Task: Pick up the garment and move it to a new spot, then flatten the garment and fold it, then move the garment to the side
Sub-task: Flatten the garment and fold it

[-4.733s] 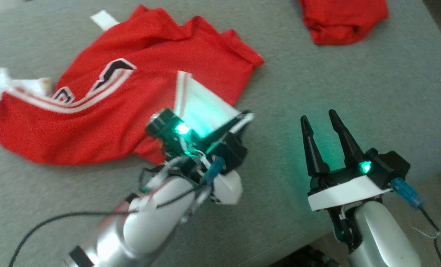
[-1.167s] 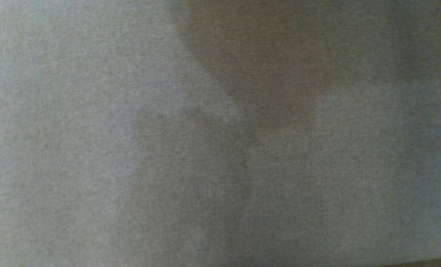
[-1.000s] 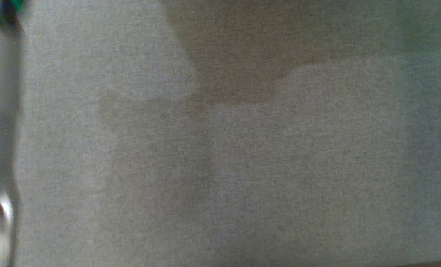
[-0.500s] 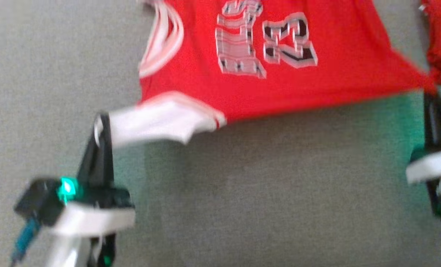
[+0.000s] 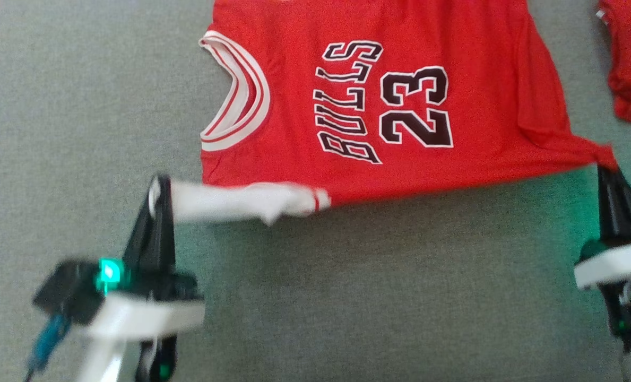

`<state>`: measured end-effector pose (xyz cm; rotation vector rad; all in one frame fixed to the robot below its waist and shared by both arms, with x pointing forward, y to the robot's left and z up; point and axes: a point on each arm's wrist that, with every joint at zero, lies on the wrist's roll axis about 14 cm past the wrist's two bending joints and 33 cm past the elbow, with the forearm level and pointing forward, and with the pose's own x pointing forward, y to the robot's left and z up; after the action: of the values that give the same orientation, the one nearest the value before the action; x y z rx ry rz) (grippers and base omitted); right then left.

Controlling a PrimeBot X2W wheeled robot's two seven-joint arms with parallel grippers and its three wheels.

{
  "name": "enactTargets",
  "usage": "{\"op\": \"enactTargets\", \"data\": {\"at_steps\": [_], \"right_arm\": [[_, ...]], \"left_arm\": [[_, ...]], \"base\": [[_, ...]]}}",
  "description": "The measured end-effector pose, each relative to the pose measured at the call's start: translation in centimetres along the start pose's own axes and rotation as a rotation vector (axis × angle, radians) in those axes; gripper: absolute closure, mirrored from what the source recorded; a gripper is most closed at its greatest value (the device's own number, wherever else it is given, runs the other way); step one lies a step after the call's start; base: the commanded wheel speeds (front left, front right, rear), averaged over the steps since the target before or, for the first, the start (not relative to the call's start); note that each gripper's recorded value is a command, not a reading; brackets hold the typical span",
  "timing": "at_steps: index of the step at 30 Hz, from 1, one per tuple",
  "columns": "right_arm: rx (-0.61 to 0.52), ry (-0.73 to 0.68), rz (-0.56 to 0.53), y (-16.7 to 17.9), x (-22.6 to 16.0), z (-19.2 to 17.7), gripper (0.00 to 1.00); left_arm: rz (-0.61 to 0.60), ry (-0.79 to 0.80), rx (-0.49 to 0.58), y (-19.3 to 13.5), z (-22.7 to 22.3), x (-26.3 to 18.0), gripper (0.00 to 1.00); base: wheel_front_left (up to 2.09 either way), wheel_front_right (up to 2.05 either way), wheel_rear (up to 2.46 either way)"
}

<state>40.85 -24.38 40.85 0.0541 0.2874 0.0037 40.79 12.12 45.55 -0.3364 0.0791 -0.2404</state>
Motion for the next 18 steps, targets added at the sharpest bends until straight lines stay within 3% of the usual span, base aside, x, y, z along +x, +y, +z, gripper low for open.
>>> {"op": "enactTargets", "data": {"at_steps": [6,12,13,14,15,16,18], "right_arm": [[0.010,0.002,0.004,0.3,4.2,1.1,1.00],[-0.007,0.027,0.028,1.1,8.3,1.1,1.00],[-0.011,0.024,0.035,1.3,8.8,1.2,0.86],[-0.014,0.021,0.045,1.6,9.2,1.4,0.68],[-0.015,0.011,0.054,2.0,9.6,1.6,0.53],[-0.012,-0.009,0.062,2.3,9.8,1.9,0.00],[-0.008,-0.064,0.076,2.8,10.2,3.0,0.00]], "left_arm": [[-0.091,-0.067,0.026,-1.0,2.2,6.5,1.00],[-0.125,-0.042,0.055,-0.5,1.6,12.1,1.00],[-0.134,-0.039,0.060,-0.6,1.5,12.6,0.89],[-0.138,-0.040,0.064,-0.6,1.4,13.1,0.56],[-0.144,-0.035,0.070,-0.6,1.2,13.5,0.01],[-0.148,-0.037,0.074,-0.6,1.2,13.8,0.00],[-0.147,-0.043,0.082,-0.5,1.2,14.1,0.00]], "base": [[0.00,0.00,0.00],[0.00,0.00,0.00],[0.00,0.00,0.00],[0.00,0.00,0.00],[0.00,0.00,0.00],[0.00,0.00,0.00],[0.00,0.00,0.00]]}}
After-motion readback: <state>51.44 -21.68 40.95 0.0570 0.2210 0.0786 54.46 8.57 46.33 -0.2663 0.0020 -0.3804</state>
